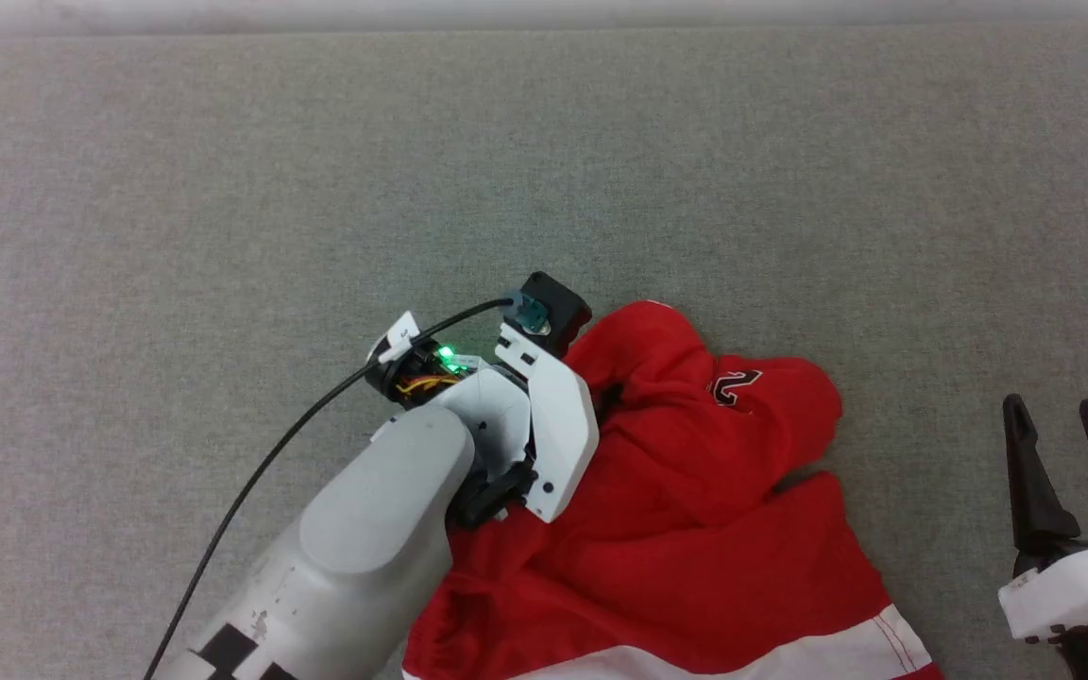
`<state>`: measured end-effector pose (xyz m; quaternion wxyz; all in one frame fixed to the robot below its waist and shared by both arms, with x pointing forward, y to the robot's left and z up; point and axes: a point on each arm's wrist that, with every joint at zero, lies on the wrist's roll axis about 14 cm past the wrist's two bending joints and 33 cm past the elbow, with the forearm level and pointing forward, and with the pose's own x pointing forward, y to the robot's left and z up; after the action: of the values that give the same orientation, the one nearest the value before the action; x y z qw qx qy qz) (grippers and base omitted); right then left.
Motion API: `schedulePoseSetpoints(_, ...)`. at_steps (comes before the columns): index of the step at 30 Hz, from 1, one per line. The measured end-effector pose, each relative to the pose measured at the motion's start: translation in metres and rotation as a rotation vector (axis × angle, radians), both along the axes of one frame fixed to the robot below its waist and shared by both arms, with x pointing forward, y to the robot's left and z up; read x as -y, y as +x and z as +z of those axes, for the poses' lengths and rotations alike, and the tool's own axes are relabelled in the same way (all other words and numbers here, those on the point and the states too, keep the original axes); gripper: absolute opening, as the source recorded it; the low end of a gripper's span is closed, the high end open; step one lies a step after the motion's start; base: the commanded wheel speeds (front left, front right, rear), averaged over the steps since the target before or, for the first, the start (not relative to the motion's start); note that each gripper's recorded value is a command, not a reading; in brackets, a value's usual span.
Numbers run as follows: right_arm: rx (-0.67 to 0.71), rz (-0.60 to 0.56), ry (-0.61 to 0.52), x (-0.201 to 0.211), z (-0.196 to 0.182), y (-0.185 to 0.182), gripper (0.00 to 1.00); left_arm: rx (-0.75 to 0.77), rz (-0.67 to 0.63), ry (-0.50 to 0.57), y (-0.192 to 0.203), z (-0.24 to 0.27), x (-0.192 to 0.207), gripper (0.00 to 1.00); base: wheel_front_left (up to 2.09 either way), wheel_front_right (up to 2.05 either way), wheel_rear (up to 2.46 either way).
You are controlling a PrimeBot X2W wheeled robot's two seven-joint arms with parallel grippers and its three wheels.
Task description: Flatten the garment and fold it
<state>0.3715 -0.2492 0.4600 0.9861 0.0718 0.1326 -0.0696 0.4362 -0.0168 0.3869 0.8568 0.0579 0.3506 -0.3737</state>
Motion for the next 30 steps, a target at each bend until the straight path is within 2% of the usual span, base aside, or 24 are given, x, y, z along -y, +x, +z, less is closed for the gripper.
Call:
schedulePoseSetpoints(8,-0.003,0.003,0.012,-0.002,-0.002,0.001,1.00,0.149,0.027,-0.056,0.020,0.017,-0.004,0.00,0.00,0.00,0.00)
schedulePoseSetpoints(15,0.001,0.006,0.016,-0.003,-0.002,0.001,1.00,0.395,0.121,-0.140,0.077,0.085,-0.017,0.00,0.00,0.00,0.00)
schedulePoseSetpoints(19,-0.004,0.002,0.022,-0.003,-0.005,0.001,1.00,0.519,0.177,-0.122,0.109,0.112,-0.042,0.00,0.00,0.00,0.00)
schedulePoseSetpoints(21,0.000,-0.005,0.022,-0.001,-0.005,0.002,1.00,0.535,0.196,-0.082,0.118,0.110,-0.056,0.00,0.00,0.00,0.00)
schedulePoseSetpoints(22,-0.001,-0.008,0.021,0.000,-0.006,0.002,1.00,0.522,0.202,-0.061,0.120,0.104,-0.062,0.25,0.00,0.00,0.00)
schedulePoseSetpoints(23,-0.004,-0.012,0.021,0.001,-0.007,0.001,1.00,0.500,0.206,-0.040,0.121,0.096,-0.066,0.65,0.00,0.00,0.00)
schedulePoseSetpoints(24,-0.011,-0.016,0.022,0.002,-0.009,0.000,1.00,0.479,0.209,-0.023,0.121,0.089,-0.069,1.00,0.00,0.00,0.00)
schedulePoseSetpoints(30,-0.019,-0.032,0.027,0.005,-0.013,-0.006,1.00,0.371,0.252,-0.052,0.108,0.062,-0.072,1.00,0.00,0.00,0.00)
